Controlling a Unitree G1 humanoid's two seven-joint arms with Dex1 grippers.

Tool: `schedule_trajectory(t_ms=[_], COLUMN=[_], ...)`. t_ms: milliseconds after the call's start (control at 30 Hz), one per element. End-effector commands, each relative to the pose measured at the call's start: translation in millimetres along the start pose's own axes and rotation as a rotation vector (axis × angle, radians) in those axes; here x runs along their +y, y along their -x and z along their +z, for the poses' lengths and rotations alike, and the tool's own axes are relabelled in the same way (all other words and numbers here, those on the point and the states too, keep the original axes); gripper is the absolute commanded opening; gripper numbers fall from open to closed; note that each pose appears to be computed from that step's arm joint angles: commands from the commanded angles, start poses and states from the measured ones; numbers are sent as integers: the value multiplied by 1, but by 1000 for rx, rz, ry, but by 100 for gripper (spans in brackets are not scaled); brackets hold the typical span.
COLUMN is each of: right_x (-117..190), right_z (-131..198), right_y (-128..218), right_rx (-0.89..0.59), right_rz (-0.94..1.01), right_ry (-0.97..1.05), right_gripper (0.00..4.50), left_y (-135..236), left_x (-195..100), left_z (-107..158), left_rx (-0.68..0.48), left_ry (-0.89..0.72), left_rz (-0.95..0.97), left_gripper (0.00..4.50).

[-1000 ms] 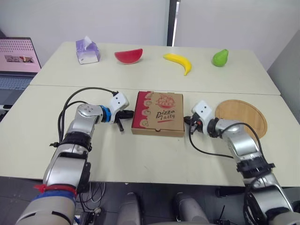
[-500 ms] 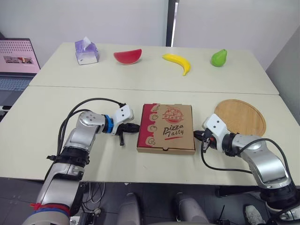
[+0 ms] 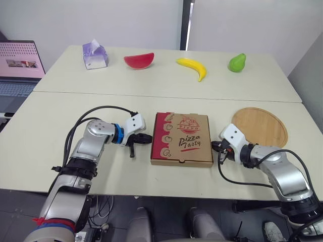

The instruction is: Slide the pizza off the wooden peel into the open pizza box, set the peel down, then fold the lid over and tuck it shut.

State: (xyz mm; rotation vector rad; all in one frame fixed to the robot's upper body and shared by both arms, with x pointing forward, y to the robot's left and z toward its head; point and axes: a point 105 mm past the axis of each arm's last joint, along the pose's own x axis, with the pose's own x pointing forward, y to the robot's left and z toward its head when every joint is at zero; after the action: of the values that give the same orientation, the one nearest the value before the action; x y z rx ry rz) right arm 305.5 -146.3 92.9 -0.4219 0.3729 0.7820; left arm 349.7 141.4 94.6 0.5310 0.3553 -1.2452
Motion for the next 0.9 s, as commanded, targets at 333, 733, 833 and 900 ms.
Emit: schedule_trajectory(t_ms=[333, 733, 833, 900], right_x=[-33, -123, -135, -141], right_z=[26, -8, -15, -14], right_y=[64, 241, 257, 256], right_rx=[-228, -42, -24, -41], right_rz=[-48, -347, -404, -425], right_ry=[74, 22, 20, 15], right_gripper=[93, 450, 450, 450], left_y=[60, 205, 226, 234], left_x=[20, 61, 60, 60], left_z=[12, -40, -52, -59], left_rx=[-209, -217, -184, -155], left_ry=[121, 368, 378, 384], left_rz=[80, 624, 725, 788], left_gripper=[39, 415, 449, 449])
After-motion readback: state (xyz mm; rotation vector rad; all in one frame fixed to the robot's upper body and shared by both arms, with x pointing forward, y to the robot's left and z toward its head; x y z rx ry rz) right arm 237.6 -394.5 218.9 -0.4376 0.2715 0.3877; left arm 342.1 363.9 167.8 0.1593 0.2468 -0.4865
